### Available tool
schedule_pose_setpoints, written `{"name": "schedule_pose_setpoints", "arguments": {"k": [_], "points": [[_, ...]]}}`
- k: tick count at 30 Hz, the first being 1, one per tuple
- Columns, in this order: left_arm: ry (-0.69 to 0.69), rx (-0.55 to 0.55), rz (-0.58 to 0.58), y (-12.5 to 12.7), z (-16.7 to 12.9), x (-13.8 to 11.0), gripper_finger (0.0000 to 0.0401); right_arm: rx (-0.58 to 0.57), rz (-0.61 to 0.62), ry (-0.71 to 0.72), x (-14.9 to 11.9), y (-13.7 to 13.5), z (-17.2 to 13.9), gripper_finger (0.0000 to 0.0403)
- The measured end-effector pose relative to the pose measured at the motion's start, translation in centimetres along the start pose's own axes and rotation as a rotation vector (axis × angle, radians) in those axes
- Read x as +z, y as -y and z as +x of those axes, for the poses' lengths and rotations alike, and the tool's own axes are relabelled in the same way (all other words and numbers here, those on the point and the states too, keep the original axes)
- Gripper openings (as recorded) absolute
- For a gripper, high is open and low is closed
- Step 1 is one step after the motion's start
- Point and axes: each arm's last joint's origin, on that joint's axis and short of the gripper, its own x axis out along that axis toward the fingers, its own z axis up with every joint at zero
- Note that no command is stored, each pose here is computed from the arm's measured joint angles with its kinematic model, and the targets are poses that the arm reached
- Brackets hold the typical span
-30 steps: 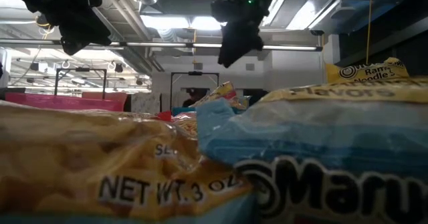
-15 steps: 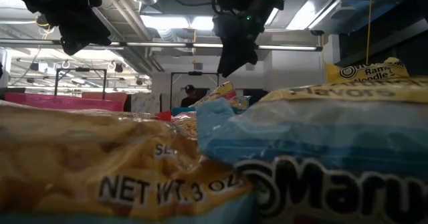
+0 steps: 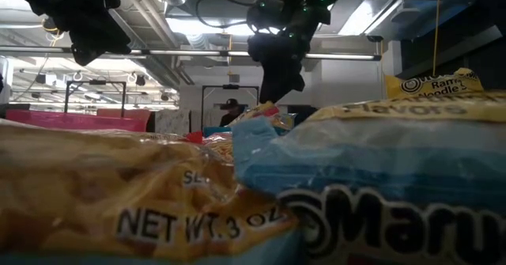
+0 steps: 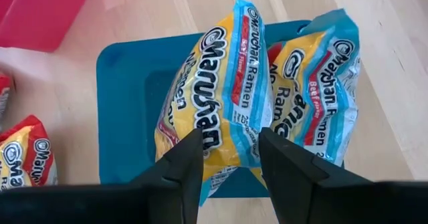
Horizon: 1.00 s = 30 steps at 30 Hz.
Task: Sort Maruchan noodles
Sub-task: Put the blue noodle pack into the blue bin
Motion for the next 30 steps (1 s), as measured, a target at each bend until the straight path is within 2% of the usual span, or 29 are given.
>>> {"name": "schedule_pose_setpoints", "arguments": {"k": [4, 11, 17, 24, 30], "points": [[0.001, 0.002, -0.002, 0.0, 0.0, 0.0, 0.0085, 0.000, 0.000, 0.000, 0.0, 0.0, 0.0, 0.0116], [0.007, 0.010, -0.001, 0.0, 0.0, 0.0, 0.0085, 0.002, -0.002, 0.004, 0.0, 0.0, 0.0, 0.0010], [0.008, 0.011, -0.001, 0.0, 0.0, 0.0, 0.0085, -0.001, -0.009, 0.031, 0.6, -0.1, -0.4, 0.0003], [0.008, 0.011, -0.001, 0.0, 0.0, 0.0, 0.0085, -0.005, -0.051, 0.127, 3.0, -0.9, -3.7, 0.0002], [0.008, 0.011, -0.001, 0.0, 0.0, 0.0, 0.0085, -0.060, -0.082, 0.217, 4.5, -1.2, -5.9, 0.0001]]}}
